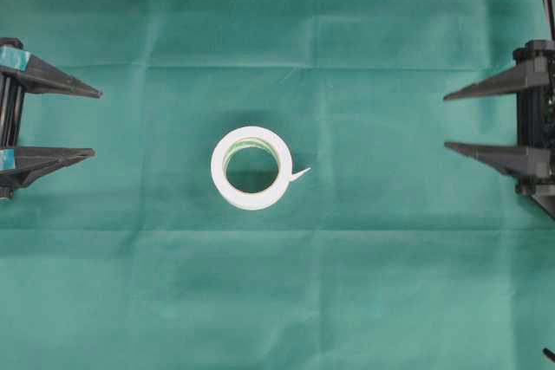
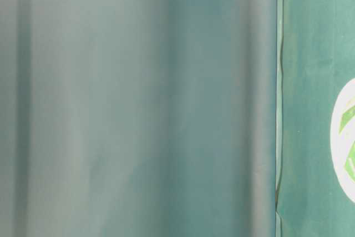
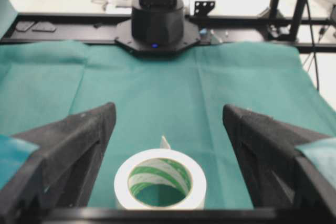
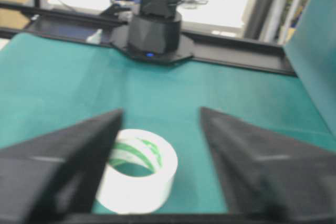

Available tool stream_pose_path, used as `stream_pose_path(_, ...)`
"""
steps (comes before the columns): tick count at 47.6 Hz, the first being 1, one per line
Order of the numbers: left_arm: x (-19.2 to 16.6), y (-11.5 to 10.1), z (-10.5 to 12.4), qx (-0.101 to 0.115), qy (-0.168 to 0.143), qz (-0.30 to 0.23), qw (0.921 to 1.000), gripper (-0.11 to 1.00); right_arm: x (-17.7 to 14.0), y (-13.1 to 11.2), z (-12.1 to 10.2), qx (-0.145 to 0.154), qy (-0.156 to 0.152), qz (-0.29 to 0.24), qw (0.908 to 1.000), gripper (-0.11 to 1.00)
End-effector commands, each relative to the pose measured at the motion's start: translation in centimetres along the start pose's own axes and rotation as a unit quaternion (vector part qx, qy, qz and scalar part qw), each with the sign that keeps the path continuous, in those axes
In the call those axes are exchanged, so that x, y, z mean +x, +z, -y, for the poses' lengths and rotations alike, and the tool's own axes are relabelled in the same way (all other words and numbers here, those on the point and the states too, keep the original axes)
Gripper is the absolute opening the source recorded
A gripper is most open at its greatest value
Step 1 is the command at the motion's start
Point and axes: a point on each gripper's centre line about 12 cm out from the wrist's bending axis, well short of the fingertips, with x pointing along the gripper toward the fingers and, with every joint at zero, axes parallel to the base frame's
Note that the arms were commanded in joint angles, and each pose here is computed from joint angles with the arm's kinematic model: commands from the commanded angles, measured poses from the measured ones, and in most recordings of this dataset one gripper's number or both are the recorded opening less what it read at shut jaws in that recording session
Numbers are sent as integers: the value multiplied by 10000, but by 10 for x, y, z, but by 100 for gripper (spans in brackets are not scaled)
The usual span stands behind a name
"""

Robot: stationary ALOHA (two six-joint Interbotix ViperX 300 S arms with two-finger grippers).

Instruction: Peel off the duct tape with your right arm.

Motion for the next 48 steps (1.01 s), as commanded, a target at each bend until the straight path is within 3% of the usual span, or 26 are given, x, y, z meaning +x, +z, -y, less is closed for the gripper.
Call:
stream_pose_path(1, 3, 6, 1, -9, -13, 92, 10000, 96, 1, 6, 0, 0, -5, 130, 9999, 50)
stream_pose_path(5, 4, 6, 1, -1, -16, 99, 9999, 96, 2, 6, 0, 0, -5, 123, 9999, 70)
stream_pose_path(48, 128, -1, 2, 30, -4, -207, 9998, 96, 6, 2, 0, -8, -5, 100, 9999, 69)
